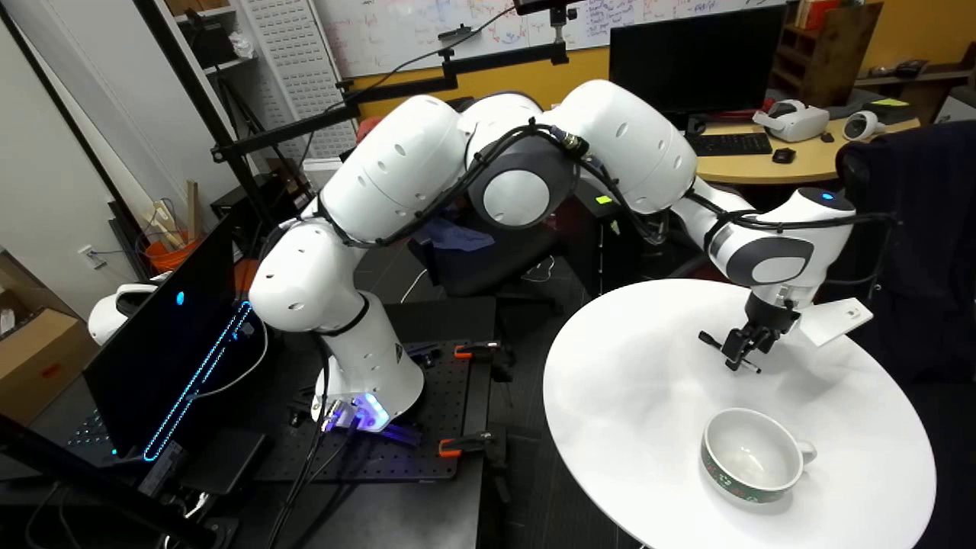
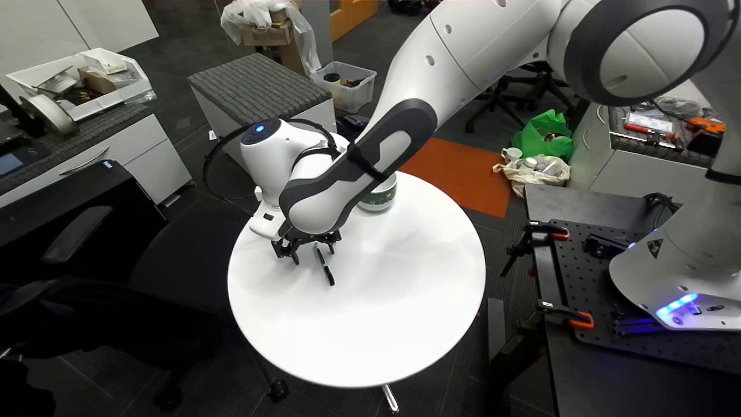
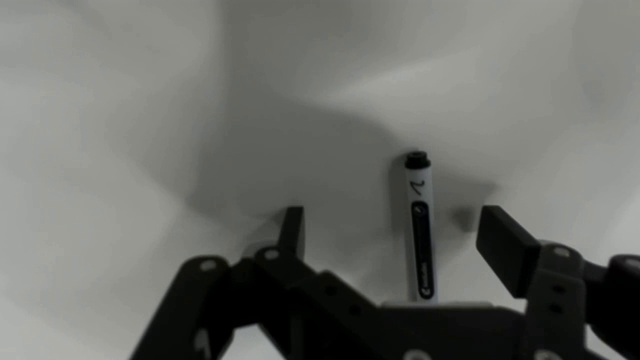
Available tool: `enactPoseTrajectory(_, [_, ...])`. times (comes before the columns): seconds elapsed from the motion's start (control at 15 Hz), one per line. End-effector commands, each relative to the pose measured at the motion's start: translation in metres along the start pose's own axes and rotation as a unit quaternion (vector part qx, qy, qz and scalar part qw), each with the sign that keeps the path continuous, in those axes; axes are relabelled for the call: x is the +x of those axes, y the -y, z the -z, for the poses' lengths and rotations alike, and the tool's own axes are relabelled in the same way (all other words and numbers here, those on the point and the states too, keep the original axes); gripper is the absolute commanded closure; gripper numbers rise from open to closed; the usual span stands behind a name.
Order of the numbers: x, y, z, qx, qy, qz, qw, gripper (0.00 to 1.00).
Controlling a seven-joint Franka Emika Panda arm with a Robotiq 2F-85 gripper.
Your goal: Pick up the pen from the table and put it in the bowl
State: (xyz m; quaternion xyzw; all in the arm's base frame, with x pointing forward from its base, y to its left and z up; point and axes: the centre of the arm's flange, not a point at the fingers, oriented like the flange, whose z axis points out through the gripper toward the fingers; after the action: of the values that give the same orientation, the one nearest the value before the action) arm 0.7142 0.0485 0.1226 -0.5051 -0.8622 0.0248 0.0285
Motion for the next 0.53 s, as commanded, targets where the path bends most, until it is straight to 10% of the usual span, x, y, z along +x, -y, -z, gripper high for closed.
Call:
enactPoseTrajectory(0.0, [-0.0040,-0.0117,0.0035,0.005,0.008,-0.009,0.9999,0.43])
enactPoseTrajectory(0.47, [-0.0051,-0.0164,0.0081,-0.003,0.012,-0.010,0.9999,0.96])
